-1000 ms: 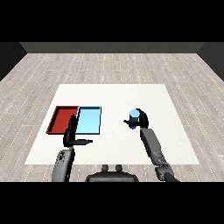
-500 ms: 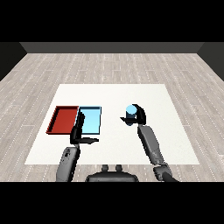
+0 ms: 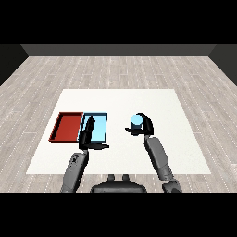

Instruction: Pick the blue can and put it in the blue box

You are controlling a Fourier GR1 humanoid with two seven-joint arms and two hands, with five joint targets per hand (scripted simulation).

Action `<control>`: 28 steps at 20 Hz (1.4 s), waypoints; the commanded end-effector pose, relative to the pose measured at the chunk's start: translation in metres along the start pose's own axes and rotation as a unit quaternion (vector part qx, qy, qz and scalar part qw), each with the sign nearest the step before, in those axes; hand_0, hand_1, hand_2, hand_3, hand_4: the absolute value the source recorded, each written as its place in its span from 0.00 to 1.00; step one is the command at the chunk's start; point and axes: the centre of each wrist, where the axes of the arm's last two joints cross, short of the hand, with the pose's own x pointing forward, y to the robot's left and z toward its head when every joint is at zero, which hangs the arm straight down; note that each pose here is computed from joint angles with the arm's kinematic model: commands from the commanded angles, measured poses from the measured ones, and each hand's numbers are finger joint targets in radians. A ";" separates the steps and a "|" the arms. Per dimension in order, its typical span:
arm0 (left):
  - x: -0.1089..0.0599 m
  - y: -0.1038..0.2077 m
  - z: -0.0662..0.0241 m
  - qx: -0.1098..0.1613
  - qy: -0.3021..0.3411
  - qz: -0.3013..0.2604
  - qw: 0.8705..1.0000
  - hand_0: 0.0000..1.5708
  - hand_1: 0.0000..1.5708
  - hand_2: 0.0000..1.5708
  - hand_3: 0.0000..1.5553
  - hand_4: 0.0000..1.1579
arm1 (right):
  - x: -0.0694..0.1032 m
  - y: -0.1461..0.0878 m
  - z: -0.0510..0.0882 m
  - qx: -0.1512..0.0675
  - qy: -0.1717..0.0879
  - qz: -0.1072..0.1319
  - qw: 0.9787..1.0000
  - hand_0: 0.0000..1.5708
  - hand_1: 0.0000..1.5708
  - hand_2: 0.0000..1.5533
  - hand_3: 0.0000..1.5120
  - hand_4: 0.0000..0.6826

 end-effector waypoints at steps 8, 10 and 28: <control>-0.002 -0.033 -0.0220 -0.038 -0.001 0.037 0.999 0.00 0.00 0.00 0.00 0.00 | 0.031 0.014 -0.016 0.007 -0.011 0.011 1.000 0.92 0.92 0.95 0.91 0.82; -0.011 -0.046 -0.0239 -0.037 0.001 0.040 0.999 0.00 0.00 0.00 0.00 0.00 | 0.040 0.028 -0.010 0.021 -0.018 0.002 1.000 0.91 0.91 0.95 0.92 0.83; -0.036 -0.090 -0.0196 -0.056 0.061 0.039 0.996 0.00 0.00 0.00 0.00 0.00 | 0.043 0.059 0.002 0.061 -0.027 -0.041 0.997 0.92 0.92 0.95 0.91 0.82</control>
